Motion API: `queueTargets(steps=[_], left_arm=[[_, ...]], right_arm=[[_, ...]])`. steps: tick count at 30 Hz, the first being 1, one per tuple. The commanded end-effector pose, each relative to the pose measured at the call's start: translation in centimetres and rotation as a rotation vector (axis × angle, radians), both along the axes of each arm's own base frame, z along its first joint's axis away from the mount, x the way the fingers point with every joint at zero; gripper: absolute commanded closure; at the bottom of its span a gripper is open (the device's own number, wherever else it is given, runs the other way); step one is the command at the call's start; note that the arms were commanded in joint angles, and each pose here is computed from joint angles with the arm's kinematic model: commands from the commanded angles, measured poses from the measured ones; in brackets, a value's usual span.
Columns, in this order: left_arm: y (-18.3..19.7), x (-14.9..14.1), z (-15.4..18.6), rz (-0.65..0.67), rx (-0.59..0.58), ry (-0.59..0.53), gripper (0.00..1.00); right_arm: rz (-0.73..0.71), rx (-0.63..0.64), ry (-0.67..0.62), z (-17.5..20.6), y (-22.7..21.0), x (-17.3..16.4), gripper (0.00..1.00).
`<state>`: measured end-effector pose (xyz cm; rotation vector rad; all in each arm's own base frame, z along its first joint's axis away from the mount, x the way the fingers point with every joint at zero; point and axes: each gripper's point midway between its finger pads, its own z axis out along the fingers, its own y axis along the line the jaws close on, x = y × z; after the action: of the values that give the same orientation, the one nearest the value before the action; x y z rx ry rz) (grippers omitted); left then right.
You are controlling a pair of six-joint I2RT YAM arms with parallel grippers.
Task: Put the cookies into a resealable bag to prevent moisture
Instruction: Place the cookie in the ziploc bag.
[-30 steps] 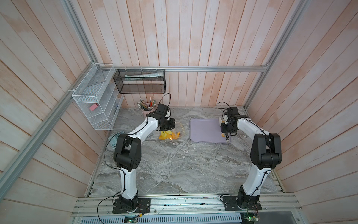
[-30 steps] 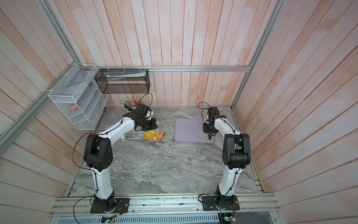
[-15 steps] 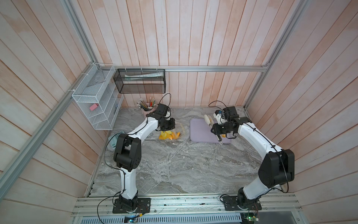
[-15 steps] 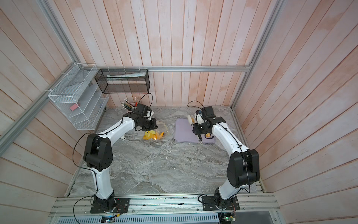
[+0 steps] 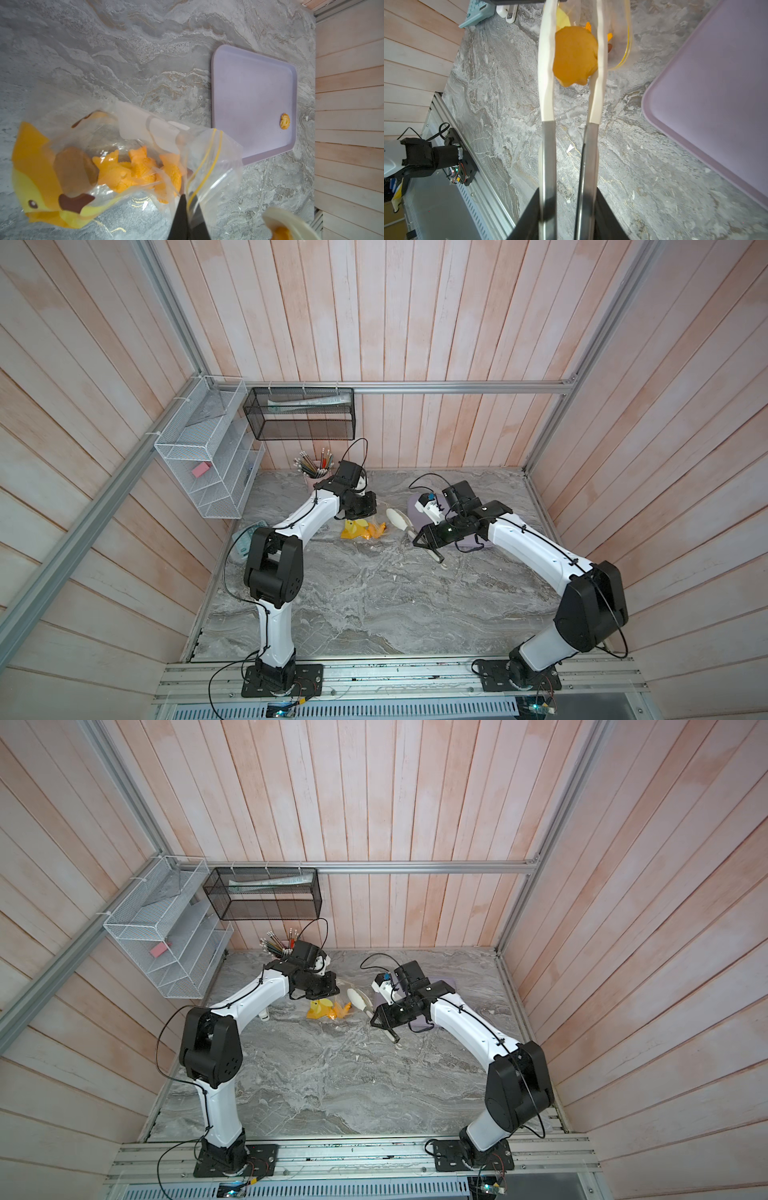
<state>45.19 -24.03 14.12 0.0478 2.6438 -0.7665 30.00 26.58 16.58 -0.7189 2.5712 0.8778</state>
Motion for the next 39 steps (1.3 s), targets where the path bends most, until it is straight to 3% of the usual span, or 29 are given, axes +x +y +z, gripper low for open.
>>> queueTargets(steps=[1, 16, 25, 31, 39], left_arm=[[-0.7, -0.1, 1.7, -0.038, -0.02, -0.032, 1.0], [-0.7, -0.8, 3.1, -0.071, -0.02, -0.058, 1.0], [-0.7, -0.6, 3.2, -0.065, -0.022, -0.06, 1.0], [0.0, 0.0, 2.8, -0.035, -0.01, -0.059, 1.0], [1.1, 1.2, 1.8, 0.023, 0.008, -0.047, 1.0]], right_arm=[[0.004, 0.059, 0.004, -0.3, 1.4, 0.8, 0.66], [-0.014, 0.039, 0.023, -3.1, 3.6, 5.1, 0.66], [-0.015, 0.032, -0.002, -2.8, 4.1, 6.5, 0.5], [0.01, 0.046, -0.007, -2.1, 3.7, 5.3, 0.54], [0.09, 0.076, -0.061, 1.0, 1.5, 0.4, 0.58]])
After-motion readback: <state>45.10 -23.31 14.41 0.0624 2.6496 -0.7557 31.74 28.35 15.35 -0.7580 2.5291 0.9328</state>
